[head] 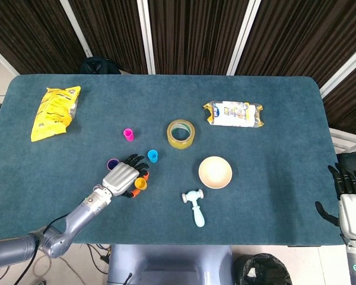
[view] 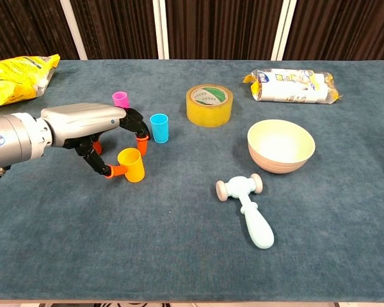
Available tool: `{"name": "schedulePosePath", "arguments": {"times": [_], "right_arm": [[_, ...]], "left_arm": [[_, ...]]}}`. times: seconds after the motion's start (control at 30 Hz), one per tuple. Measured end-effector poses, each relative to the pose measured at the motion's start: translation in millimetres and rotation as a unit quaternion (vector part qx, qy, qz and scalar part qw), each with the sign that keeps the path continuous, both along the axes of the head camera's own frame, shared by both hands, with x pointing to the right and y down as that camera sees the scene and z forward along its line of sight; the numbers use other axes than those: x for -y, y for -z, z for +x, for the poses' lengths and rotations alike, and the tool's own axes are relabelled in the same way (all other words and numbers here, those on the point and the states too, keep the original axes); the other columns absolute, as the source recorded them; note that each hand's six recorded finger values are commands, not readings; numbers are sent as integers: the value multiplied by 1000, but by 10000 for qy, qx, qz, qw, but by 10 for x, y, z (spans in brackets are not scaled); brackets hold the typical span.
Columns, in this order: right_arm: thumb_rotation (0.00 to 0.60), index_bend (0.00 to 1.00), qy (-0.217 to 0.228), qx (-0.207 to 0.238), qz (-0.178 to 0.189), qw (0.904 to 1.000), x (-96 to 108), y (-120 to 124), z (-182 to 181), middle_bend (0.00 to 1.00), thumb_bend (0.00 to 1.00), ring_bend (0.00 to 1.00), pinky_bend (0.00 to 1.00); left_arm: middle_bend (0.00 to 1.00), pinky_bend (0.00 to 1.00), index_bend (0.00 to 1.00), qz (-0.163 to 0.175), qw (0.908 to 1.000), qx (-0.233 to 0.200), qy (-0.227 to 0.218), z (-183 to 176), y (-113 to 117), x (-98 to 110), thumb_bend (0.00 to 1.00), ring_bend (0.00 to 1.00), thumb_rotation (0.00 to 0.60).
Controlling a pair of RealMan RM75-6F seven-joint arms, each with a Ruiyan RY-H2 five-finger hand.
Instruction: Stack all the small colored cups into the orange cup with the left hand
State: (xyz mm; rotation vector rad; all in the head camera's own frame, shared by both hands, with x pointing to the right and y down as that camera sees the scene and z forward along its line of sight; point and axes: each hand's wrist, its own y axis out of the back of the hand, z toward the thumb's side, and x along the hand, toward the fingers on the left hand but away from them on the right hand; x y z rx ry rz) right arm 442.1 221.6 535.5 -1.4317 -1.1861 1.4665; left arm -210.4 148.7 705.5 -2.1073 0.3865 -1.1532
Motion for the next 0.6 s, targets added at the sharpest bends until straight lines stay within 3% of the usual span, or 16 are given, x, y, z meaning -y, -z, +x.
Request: {"name": "schedulePosePath", "arguments": {"times": [0.33, 0.6], "right_arm": [[600, 86, -16, 7, 5, 10000, -1, -1, 0, 78, 325, 132, 84], [600, 86, -13, -16, -39, 10000, -13, -27, -17, 78, 324, 132, 84]], "left_arm": [[216, 2, 475, 146, 9997, 15, 173, -88, 60, 95, 363, 0, 600], [216, 2, 462, 536, 9973, -156, 473, -237, 356, 338, 361, 0, 600]]}}
